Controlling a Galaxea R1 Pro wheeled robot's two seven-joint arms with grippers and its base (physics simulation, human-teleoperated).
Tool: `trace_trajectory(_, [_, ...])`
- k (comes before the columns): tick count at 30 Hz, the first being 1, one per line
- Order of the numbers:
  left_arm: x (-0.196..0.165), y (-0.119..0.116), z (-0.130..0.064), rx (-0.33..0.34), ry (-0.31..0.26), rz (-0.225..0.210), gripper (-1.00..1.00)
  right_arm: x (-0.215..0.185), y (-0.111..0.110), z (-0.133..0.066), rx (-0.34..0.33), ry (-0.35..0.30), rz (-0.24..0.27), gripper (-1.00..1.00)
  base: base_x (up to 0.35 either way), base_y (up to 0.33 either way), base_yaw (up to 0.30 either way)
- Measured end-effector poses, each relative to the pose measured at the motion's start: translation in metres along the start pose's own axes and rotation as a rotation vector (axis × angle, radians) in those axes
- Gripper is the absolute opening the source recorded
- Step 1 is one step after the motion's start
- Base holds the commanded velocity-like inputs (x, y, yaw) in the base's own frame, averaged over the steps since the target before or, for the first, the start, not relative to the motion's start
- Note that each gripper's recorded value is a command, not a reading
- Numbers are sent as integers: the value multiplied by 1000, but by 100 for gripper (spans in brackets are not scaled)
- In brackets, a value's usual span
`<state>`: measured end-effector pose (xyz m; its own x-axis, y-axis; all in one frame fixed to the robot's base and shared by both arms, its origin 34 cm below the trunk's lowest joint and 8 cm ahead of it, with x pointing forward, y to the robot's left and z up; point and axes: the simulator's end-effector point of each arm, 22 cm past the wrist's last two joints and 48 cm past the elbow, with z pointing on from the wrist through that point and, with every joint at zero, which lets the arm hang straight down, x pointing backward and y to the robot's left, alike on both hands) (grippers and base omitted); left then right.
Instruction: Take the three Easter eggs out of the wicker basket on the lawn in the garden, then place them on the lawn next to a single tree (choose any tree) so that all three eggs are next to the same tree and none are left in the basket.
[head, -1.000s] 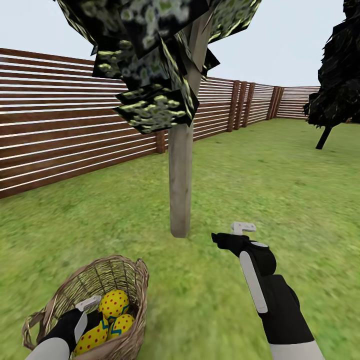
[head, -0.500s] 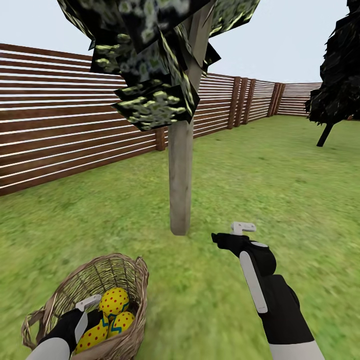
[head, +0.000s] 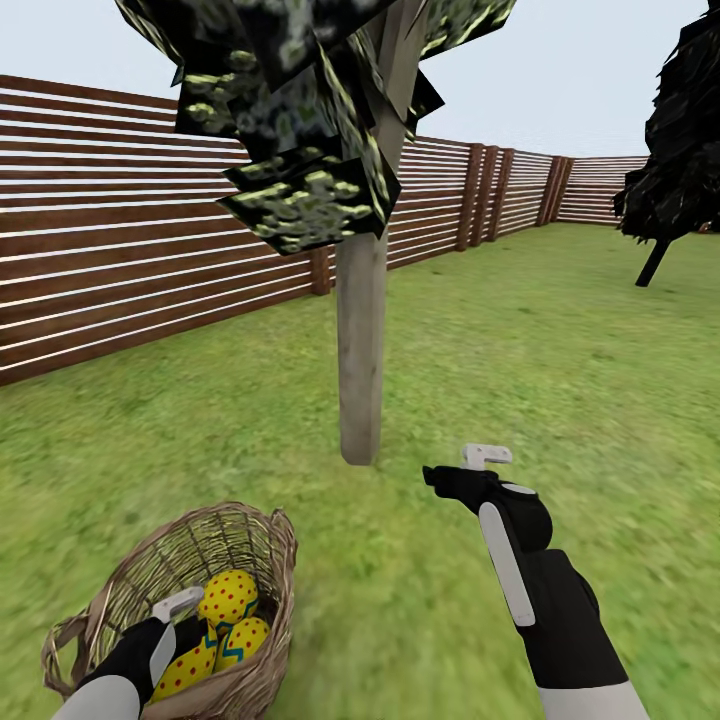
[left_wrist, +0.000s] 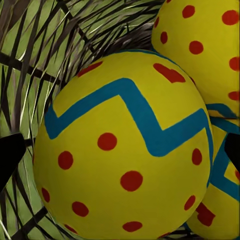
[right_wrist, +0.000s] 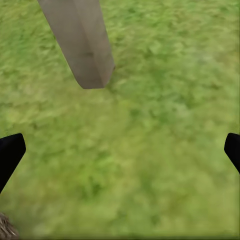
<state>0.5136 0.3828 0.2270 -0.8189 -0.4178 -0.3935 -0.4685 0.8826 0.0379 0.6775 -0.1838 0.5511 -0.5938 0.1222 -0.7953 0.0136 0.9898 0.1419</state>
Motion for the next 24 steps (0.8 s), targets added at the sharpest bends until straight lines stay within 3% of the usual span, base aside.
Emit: trace_trajectory(24, [6,-1,5,5,13,5,100,8,-1,7,2,16,1,100,0,0,0])
